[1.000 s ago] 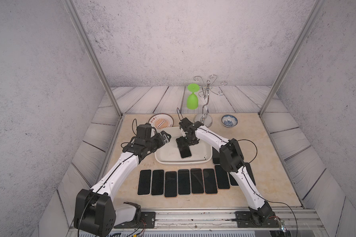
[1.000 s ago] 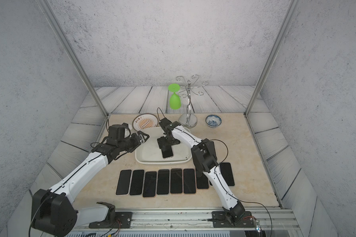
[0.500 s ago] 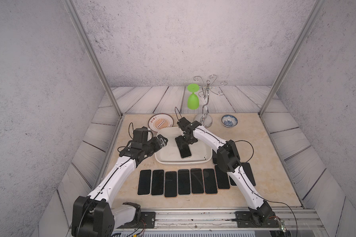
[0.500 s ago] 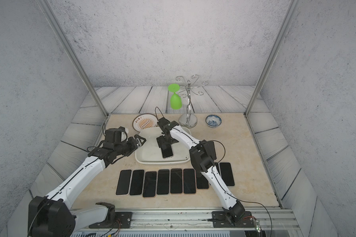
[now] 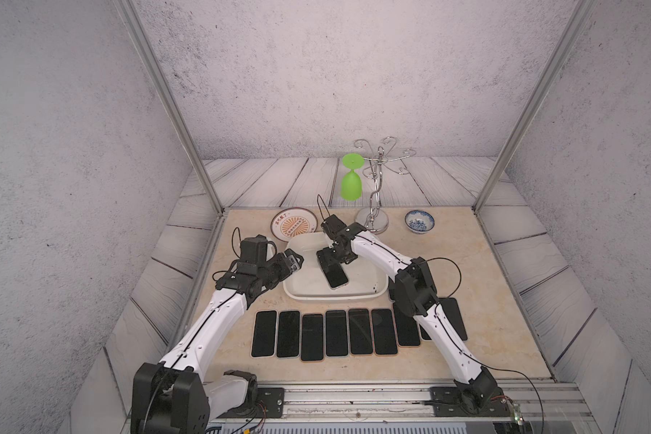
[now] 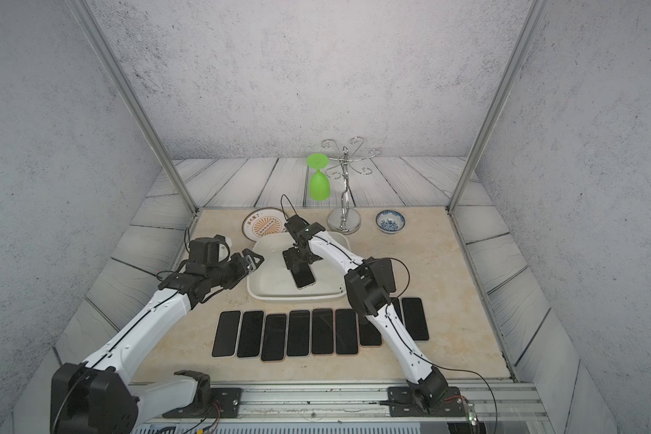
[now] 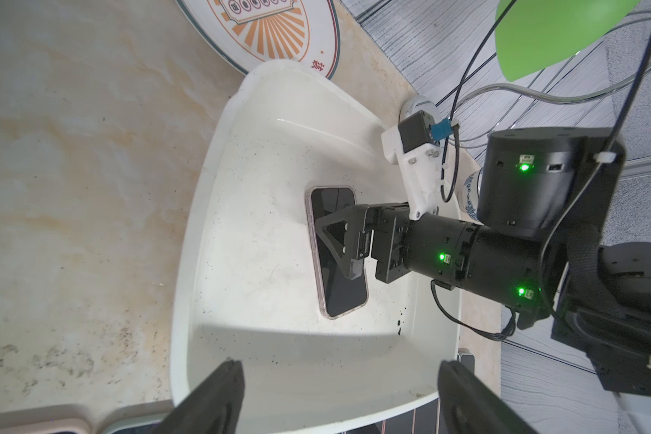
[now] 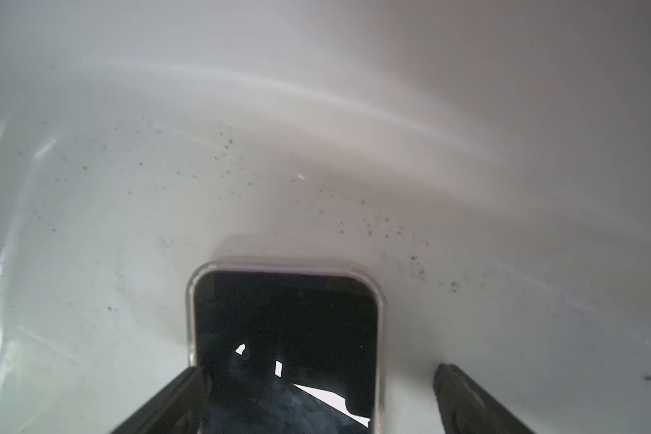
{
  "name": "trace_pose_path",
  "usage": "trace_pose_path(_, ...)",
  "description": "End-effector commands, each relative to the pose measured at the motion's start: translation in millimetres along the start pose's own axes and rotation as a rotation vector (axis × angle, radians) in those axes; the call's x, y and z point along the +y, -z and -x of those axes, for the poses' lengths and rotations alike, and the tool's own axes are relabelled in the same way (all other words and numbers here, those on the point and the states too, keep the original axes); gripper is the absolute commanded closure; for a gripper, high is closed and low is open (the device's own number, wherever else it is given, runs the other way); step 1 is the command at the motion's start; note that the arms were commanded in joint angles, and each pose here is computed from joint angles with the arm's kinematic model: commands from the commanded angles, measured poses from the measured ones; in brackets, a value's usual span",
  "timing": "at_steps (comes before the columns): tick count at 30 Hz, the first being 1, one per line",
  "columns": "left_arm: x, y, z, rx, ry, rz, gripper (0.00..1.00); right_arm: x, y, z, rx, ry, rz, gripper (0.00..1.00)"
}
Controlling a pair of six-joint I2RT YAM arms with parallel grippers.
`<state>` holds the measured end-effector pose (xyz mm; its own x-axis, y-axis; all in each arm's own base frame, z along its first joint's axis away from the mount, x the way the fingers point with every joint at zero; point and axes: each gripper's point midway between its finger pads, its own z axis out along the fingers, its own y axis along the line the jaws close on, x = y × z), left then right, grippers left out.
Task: Take the phone out of the storage box
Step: Pick up the phone from the storage box.
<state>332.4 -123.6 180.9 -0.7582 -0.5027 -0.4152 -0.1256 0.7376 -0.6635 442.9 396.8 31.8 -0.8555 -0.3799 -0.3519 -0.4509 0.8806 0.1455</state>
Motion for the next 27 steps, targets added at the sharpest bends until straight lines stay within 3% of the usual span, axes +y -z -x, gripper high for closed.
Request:
trace_pose_path(1,4.2,3.9,-0.3,-0.007,-0.004,-0.002,0.13,-0.5,-23.3,-39.9,0.141,-0.034,0.001,0.01)
trace_pose_path(12,7.6,5.4,-3.9,-0.003,-0.008,0.0,0.14,12.1,42.3,3.2,-0.097,-0.062,0.098,0.01)
trace_pose_path(19,9.1,4.4,-6.6,0.002,-0.005,-0.003,0.14,29.1,35.9,-3.1,-0.052,-0.03,0.162,0.01)
trace_pose_path(27,12.3,4.0,-9.5,0.006,-0.006,0.0,0.14,23.9,8.4,-19.0,0.026,0.028,0.101,0.01)
